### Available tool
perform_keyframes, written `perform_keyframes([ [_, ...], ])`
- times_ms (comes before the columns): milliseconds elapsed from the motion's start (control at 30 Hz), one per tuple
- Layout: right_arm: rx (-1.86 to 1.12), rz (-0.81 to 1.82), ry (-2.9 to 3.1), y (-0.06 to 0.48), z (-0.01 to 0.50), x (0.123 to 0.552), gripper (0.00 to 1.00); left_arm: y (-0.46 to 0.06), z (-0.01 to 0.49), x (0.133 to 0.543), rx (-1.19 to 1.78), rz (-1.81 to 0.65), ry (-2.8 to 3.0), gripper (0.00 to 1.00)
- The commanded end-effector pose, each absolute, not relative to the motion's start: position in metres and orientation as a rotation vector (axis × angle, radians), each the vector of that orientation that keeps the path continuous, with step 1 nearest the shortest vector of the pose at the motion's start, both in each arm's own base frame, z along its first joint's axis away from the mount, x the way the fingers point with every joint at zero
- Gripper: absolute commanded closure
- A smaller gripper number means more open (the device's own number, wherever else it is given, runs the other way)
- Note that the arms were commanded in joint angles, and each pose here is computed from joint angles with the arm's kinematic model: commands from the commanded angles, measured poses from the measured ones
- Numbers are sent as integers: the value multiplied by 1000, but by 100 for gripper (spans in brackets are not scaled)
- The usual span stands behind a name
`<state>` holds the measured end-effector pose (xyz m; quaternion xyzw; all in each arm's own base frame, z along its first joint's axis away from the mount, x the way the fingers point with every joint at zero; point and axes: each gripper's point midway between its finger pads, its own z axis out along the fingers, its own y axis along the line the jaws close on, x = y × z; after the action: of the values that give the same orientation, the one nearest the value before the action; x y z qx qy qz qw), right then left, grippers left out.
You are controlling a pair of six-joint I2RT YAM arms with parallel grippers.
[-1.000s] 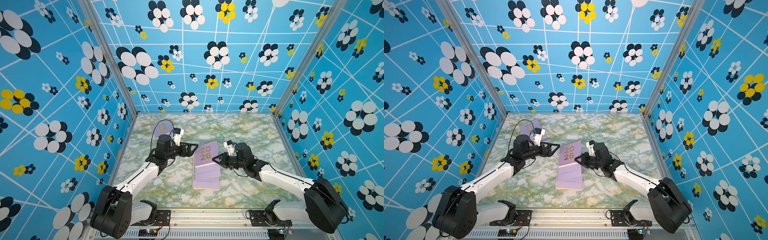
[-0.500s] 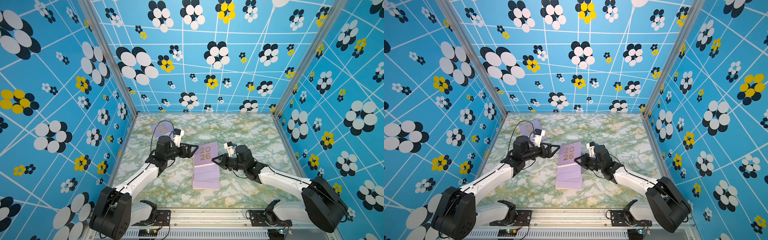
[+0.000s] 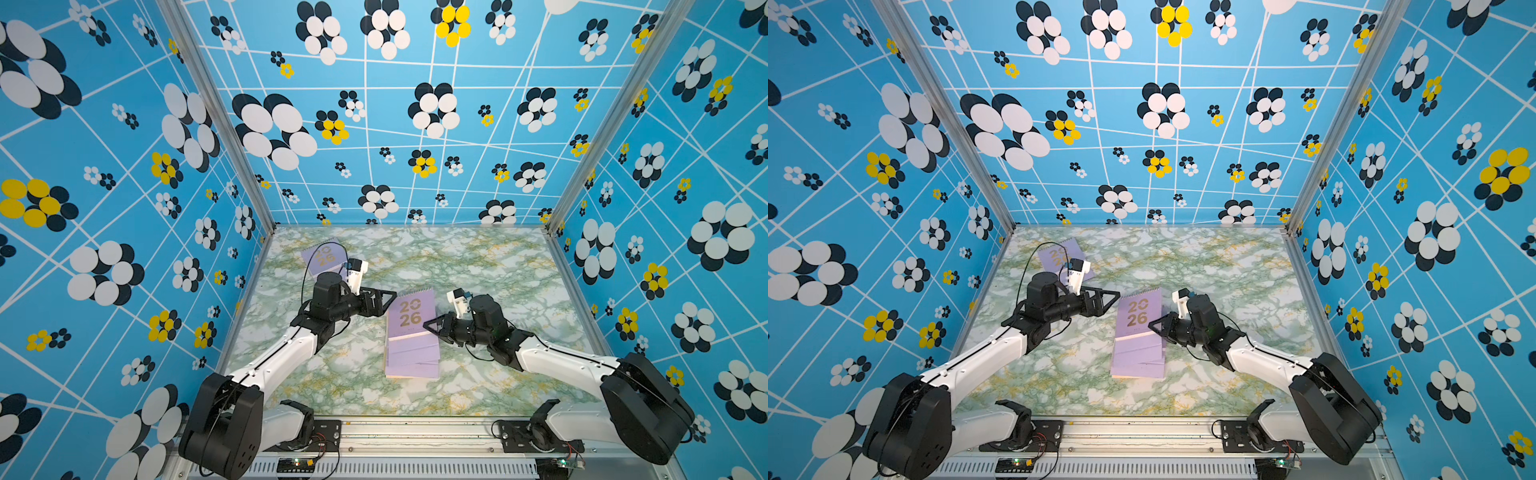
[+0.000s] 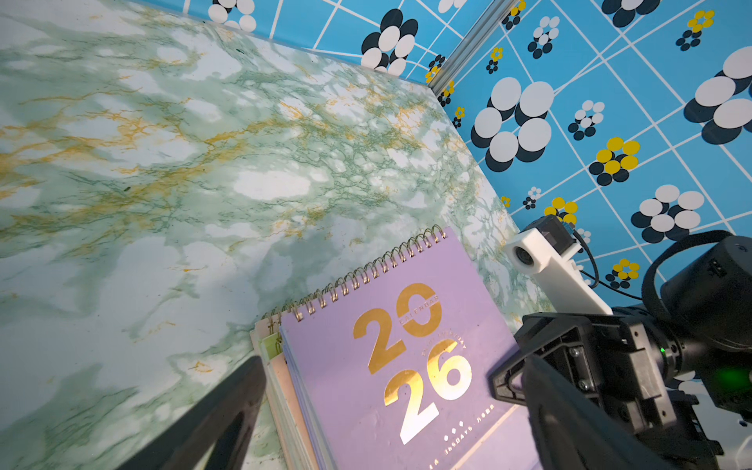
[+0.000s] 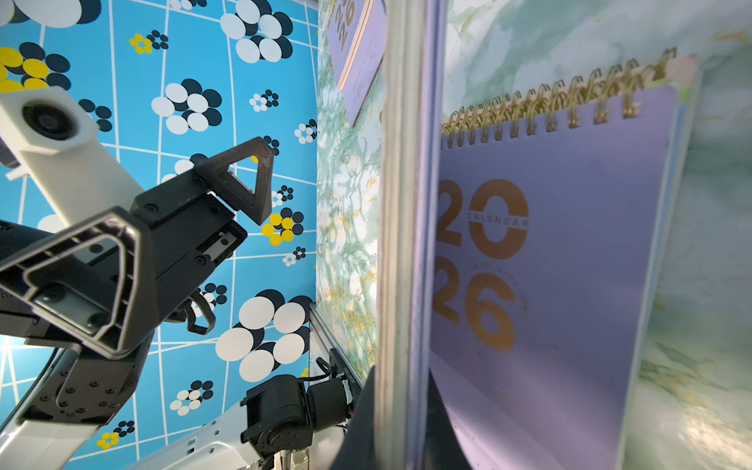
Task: Stack the calendars
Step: Place the calendar at the calendar.
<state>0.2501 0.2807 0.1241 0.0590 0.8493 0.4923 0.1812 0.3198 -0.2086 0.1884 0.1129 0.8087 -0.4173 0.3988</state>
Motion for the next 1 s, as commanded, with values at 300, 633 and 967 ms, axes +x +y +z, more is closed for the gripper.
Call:
perform_keyframes([
  [300,156,1420,2347,287,130,251,100,-216,192,313,320,-1086,2024,0],
  [633,159,1409,2373,290,121,247,100,-219,190,313,330,-1089,2031,0],
  [967,178,1351,2414,283,106,244,100,-223,187,314,339,-1095,2041,0],
])
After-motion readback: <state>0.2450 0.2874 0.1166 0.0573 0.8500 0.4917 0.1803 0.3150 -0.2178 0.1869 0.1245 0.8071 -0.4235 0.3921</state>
